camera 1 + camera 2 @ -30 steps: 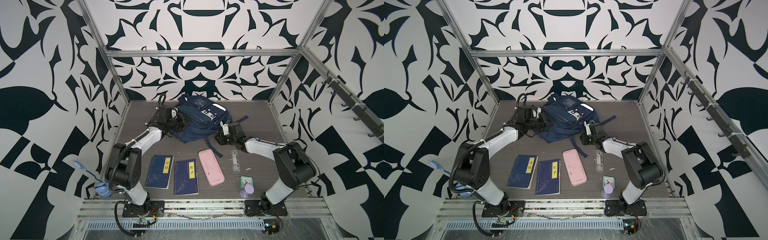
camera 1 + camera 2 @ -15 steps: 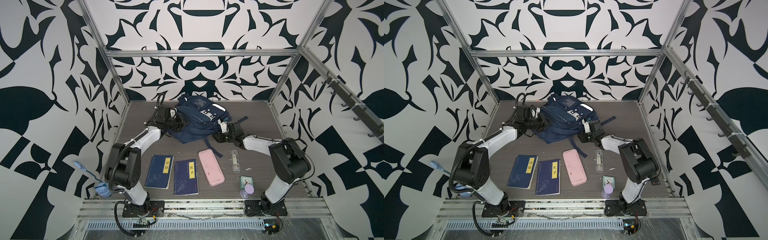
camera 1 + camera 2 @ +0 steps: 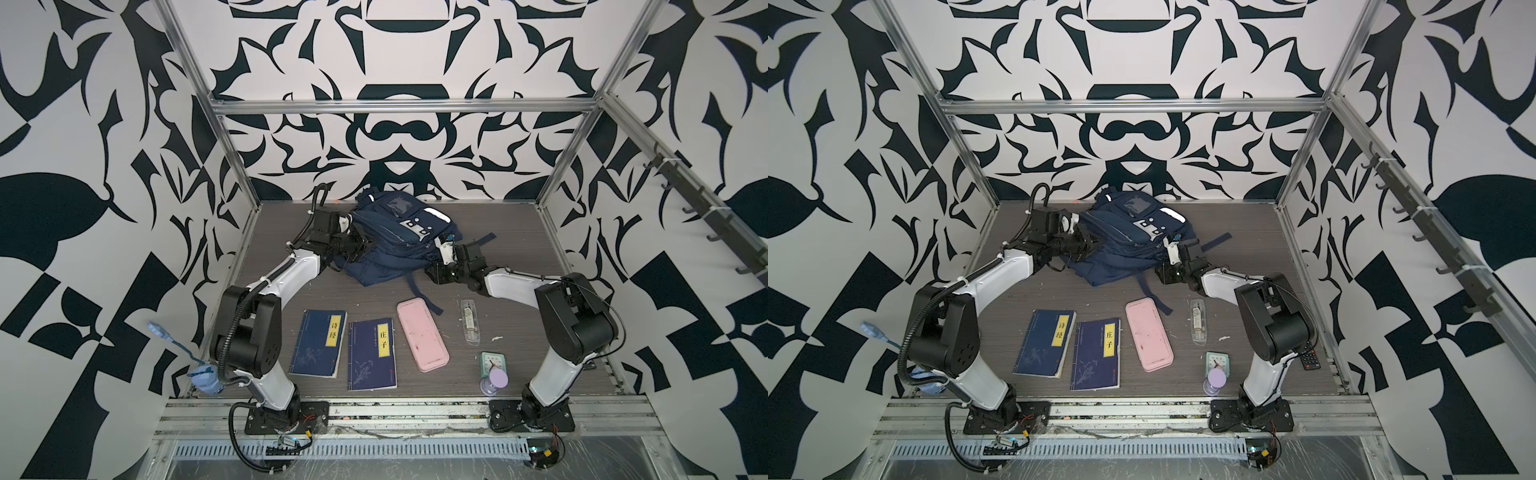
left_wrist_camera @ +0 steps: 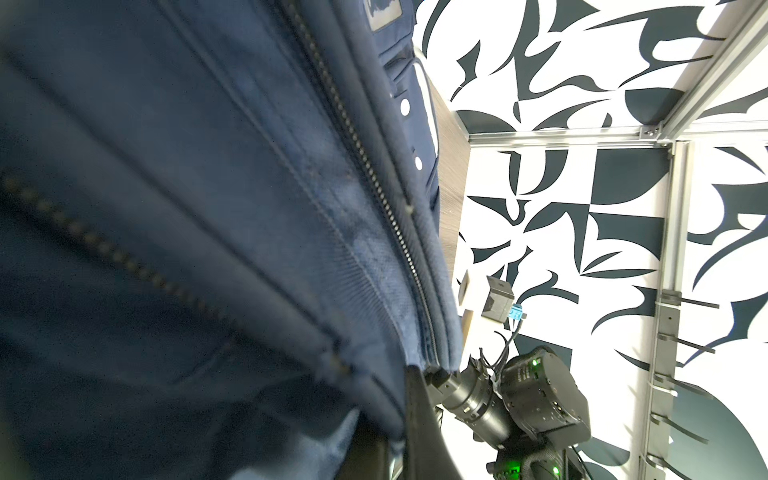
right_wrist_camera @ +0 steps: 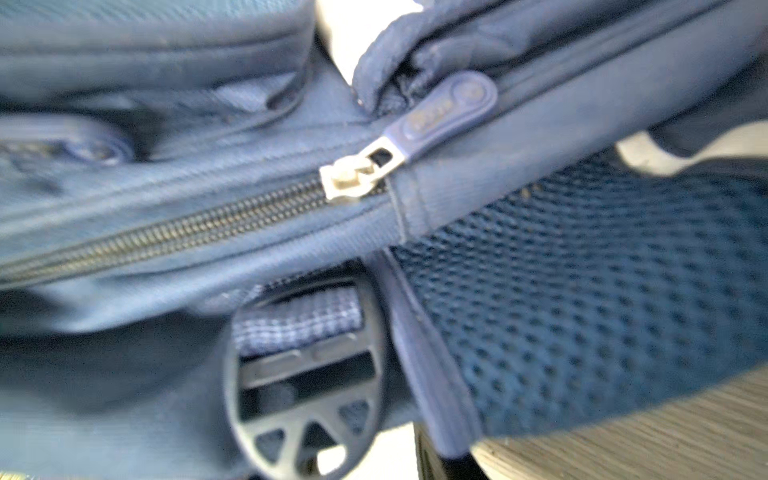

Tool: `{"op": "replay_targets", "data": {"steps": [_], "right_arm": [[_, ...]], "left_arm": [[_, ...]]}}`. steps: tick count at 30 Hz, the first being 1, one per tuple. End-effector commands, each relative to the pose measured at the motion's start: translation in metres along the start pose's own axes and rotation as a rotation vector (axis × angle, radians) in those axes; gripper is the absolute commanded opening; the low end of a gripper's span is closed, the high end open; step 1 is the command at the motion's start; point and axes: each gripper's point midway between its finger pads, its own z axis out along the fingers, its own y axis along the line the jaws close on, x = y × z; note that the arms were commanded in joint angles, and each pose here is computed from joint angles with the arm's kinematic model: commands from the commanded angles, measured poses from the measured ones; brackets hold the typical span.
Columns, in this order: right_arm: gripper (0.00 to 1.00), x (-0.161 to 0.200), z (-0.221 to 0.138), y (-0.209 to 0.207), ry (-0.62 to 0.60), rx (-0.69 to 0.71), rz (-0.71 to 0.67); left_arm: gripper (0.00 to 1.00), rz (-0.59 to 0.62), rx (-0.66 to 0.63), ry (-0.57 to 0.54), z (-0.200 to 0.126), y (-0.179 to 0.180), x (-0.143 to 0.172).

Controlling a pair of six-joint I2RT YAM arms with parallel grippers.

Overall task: Pack books, pencil case, and school supplies into a backpack
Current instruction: Unzip the student bag at the top-center of the table.

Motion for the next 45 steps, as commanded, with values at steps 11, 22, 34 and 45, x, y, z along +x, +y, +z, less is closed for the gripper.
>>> {"op": "replay_targets", "data": {"steps": [11, 22, 34, 45], "right_arm": [[0.44, -0.024, 0.006, 0.004, -0.026, -0.026, -0.037], [0.44, -0.025, 0.0, 0.007, -0.033, -0.025, -0.033], [0.42, -0.031, -0.022, 0.013, -0.064, -0.021, -0.046], [0.37, -0.029, -0.005, 0.015, -0.032, -0.053, -0.049]], "left_arm": [[0.0, 0.069, 0.077, -0.021, -0.007, -0.028, -0.011], [0.0, 0.063, 0.072, -0.024, -0.005, -0.027, -0.013], [0.0, 0.068, 0.069, -0.025, -0.004, -0.028, -0.014], [0.0, 0.071, 0.068, -0.026, -0.005, -0.03, -0.015]]}}
